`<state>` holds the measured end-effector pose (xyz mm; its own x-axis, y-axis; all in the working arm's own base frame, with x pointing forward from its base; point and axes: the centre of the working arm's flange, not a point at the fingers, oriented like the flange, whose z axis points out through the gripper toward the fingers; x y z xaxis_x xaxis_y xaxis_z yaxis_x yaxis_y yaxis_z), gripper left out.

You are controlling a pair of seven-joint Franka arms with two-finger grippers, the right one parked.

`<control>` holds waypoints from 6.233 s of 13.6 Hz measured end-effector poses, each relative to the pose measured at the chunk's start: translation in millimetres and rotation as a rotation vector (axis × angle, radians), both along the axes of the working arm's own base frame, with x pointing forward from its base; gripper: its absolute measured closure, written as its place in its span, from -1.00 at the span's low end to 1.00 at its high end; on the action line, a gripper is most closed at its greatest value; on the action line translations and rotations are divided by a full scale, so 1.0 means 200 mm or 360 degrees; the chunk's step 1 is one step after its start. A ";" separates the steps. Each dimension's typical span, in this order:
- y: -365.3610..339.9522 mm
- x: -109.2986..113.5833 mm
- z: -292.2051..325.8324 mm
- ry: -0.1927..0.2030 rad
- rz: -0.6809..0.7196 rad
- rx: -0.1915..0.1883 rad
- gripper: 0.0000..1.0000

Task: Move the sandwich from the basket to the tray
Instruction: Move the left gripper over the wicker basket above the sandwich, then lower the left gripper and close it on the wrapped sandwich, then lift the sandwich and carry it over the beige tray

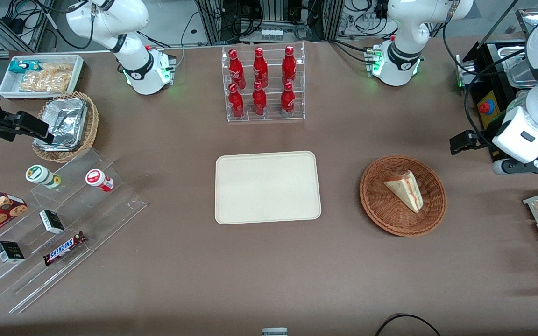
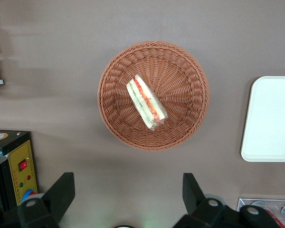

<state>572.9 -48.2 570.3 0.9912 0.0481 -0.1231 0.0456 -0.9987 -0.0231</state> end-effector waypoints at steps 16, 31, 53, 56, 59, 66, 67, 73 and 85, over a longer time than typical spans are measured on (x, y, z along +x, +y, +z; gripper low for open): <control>-0.03 0.02 -0.74 0.0090 -0.0024 -0.0001 -1.00; -0.11 -0.18 -1.30 -0.0209 0.0956 0.0022 -1.00; -0.14 -0.23 -1.63 -0.0099 0.1499 0.0106 -0.07; -0.14 -0.19 -1.57 -0.0113 0.1481 0.0097 0.47; -0.15 -0.13 -1.43 -0.0022 0.1298 0.0140 0.61; -0.47 -0.09 -1.22 0.0021 0.0544 0.0045 0.70; -0.56 -0.10 -1.21 0.0017 0.0440 0.0023 0.70; -1.17 -0.19 -1.24 0.0056 0.0107 -0.0101 0.70; -2.23 -0.26 -1.46 -0.0057 0.0367 0.0051 0.70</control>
<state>521.1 -494.0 278.1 0.9573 0.2770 -0.0825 0.2737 -0.9606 -0.0490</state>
